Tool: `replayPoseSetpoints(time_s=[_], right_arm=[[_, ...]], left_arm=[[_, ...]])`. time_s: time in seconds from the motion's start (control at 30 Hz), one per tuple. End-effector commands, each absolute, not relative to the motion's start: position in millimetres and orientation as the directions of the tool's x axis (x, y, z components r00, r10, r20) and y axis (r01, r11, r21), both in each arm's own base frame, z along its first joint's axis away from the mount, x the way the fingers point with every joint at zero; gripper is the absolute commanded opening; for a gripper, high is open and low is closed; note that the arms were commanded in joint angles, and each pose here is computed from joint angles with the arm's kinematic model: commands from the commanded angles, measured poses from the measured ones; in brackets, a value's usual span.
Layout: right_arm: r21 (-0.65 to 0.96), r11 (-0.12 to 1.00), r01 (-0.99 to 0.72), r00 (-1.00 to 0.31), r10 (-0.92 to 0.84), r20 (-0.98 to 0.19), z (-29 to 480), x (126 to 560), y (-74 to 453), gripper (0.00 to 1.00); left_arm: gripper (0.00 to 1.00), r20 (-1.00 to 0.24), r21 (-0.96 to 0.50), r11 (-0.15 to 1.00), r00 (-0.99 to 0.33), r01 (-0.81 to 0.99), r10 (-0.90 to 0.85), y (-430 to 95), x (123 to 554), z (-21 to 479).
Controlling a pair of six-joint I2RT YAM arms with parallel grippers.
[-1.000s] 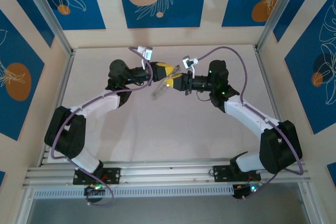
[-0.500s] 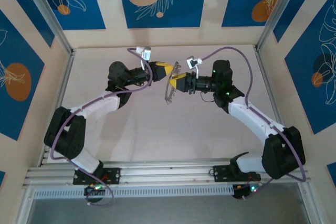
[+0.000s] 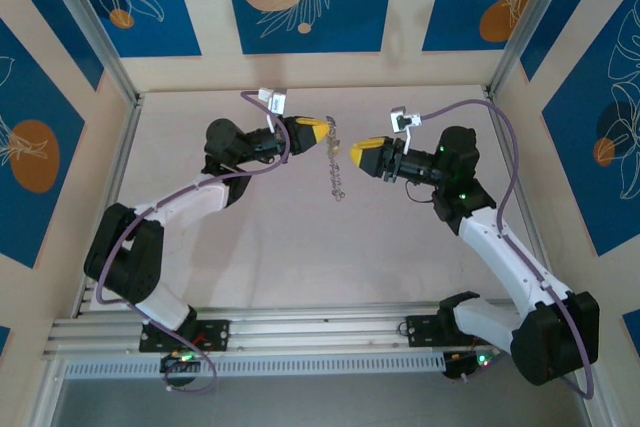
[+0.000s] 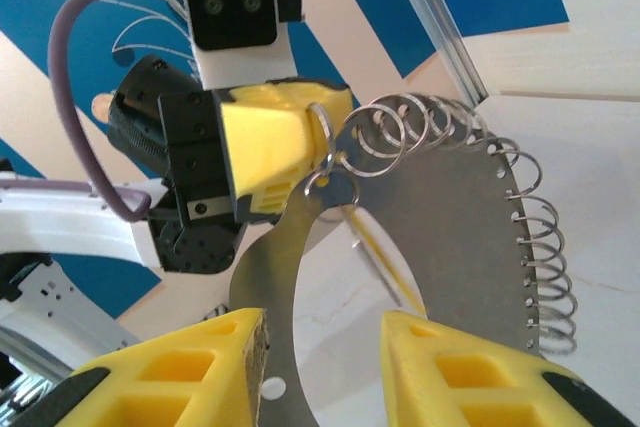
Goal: Put the keys on the keyring
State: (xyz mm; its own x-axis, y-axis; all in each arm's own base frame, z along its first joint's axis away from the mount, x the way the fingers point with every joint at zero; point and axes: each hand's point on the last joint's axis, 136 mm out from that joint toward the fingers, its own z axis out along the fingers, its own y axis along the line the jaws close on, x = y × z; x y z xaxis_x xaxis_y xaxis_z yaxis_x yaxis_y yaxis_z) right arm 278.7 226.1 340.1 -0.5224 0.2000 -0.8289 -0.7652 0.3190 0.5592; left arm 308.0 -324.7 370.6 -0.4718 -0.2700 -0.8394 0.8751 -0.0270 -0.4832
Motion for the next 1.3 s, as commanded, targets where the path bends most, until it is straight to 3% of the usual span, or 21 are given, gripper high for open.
replayPoseSetpoints(time_s=[0.0,0.47,0.83,1.2,1.27], right_arm=[[0.551,0.309,-0.776,-0.482,0.273,-0.832,370.8,289.4,225.6,0.36],[0.549,0.256,-0.796,-0.483,0.278,-0.830,383.6,301.8,252.5,0.33],[0.553,0.244,-0.797,-0.492,0.268,-0.828,381.3,305.0,258.5,0.19],[0.555,0.232,-0.799,-0.499,0.258,-0.827,381.4,306.4,261.2,0.12],[0.553,0.225,-0.802,-0.500,0.252,-0.829,381.5,305.3,262.0,0.03]], left_arm=[[0.00,-0.854,-0.423,-0.056,-0.418,0.905,-0.311,-325.0,300.6,391.0],[0.00,-0.855,-0.423,-0.061,-0.421,0.904,-0.304,-328.6,298.8,389.7],[0.00,-0.855,-0.424,-0.063,-0.422,0.904,-0.300,-329.2,298.3,388.4],[0.00,-0.855,-0.425,-0.068,-0.425,0.903,-0.297,-332.2,297.9,387.6],[0.00,-0.855,-0.427,-0.067,-0.427,0.902,-0.296,-332.3,298.7,386.8]])
